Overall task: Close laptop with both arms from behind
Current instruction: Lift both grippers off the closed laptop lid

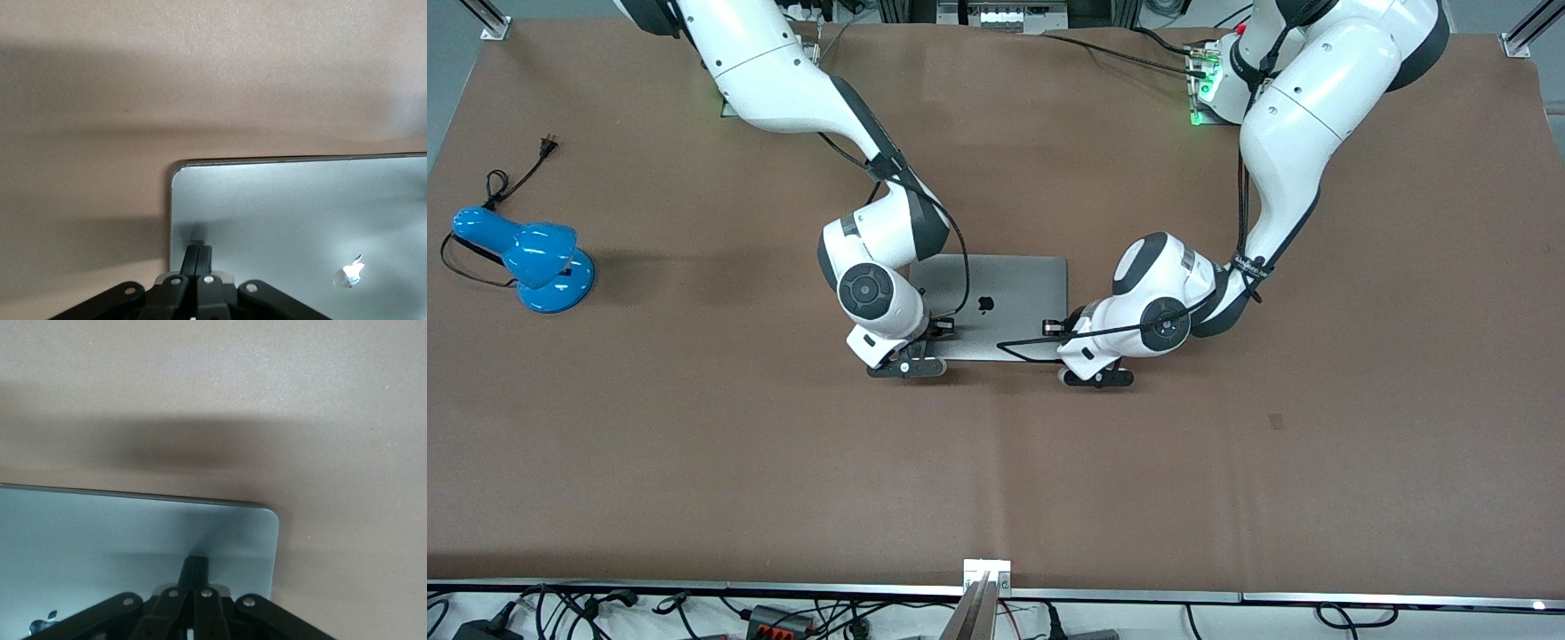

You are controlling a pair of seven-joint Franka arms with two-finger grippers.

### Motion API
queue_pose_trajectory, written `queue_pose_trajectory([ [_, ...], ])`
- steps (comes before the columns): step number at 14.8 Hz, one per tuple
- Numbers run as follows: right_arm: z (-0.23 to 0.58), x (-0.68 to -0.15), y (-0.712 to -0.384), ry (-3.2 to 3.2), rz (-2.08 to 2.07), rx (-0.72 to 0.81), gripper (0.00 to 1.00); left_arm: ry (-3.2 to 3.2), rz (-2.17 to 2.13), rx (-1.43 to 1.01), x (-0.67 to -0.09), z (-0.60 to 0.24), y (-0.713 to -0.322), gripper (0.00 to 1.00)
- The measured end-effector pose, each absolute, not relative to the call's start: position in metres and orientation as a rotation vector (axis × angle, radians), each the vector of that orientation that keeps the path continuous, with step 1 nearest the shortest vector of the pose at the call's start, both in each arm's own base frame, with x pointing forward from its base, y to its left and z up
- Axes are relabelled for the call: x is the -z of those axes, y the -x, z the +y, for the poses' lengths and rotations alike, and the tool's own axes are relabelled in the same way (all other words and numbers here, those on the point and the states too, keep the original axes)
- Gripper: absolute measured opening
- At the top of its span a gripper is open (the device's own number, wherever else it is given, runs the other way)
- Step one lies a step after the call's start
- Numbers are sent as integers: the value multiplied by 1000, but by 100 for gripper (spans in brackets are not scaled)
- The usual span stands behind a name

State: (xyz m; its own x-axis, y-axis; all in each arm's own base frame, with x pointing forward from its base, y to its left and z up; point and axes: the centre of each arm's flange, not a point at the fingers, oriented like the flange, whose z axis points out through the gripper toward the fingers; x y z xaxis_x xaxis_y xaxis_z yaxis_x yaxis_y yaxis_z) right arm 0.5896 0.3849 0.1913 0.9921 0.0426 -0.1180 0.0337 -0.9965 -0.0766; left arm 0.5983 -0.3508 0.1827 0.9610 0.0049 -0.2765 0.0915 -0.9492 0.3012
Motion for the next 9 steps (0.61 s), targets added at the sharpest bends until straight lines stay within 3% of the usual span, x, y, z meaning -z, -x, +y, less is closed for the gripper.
queue_pose_trajectory([
  [5,385,-192,-590,3062,-60,-181,1,-2799,83,377,-198,-342,-610,0],
  [9,376,-203,-603,3077,-51,-121,1,-2842,89,397,-265,-308,-626,0],
])
